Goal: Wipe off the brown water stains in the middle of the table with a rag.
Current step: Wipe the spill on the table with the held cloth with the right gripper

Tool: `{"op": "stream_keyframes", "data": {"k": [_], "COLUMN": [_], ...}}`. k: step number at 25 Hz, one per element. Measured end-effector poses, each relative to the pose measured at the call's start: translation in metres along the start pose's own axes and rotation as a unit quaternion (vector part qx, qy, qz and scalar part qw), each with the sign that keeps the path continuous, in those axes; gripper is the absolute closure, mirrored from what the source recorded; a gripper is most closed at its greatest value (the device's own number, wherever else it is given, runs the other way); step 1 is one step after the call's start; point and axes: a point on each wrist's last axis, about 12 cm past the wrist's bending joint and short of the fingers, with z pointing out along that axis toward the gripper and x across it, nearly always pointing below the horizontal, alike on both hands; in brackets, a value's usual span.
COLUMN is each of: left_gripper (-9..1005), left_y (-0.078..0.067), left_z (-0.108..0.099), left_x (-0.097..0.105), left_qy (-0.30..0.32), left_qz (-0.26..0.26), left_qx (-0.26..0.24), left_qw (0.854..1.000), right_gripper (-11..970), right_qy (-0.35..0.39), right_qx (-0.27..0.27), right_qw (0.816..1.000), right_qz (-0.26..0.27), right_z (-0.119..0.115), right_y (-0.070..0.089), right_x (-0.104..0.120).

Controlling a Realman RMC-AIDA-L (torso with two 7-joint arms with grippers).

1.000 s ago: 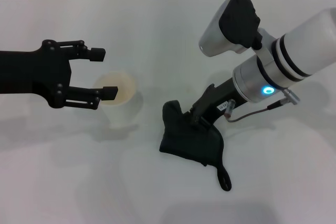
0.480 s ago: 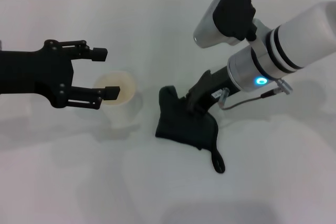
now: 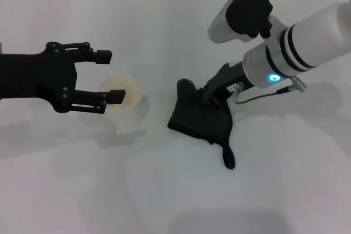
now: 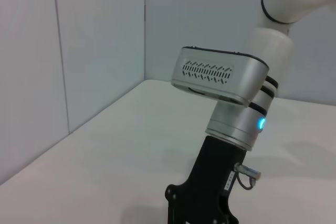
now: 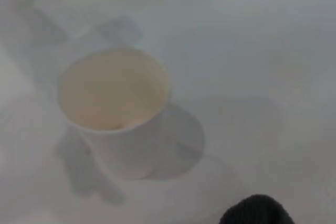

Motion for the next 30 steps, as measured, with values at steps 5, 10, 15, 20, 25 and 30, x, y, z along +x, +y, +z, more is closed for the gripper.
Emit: {"op": "stream_keyframes", "data": {"k": [5,10,15,20,25,30], "left_gripper": [132,131,132,132,133,133], "left_y": [0.000,0.000,0.000,0.000,0.000,-0.001], "left_z": [0.001,0.001,0.000,0.000,0.000,0.000], "left_x": [0.000,0.000,0.001,0.002,0.002,0.002], "left_qy": [0.000,0.000,-0.001,-0.001,-0.001,-0.002], "left_qz": [0.001,0.001,0.000,-0.002,-0.001,0.001], "left_qx": [-0.001,-0.001,-0.001,-0.002,-0.003,-0.003], "left_qw": [1.000,1.000,1.000,1.000,1.000,1.000], "right_gripper": [895,895,895,895,895,896], "right_qy": [-0.005,-0.012,-0.016,-0.022,-0.032,-0.041], "right_qx": [0.007,0.016,0.032,0.043,0.051,0.056], "right_qw": [1.000,1.000,0.999,0.998,0.997,0.995], "right_qz": [0.000,0.003,0.016,0.027,0.049,0.068], "right_z": [-0.001,-0.001,-0.003,-0.005,-0.010,-0.016], "right_y": [-0.002,-0.006,-0.015,-0.021,-0.028,-0.033], "right_x": [-0.001,-0.001,0.001,0.003,0.007,0.015]}}
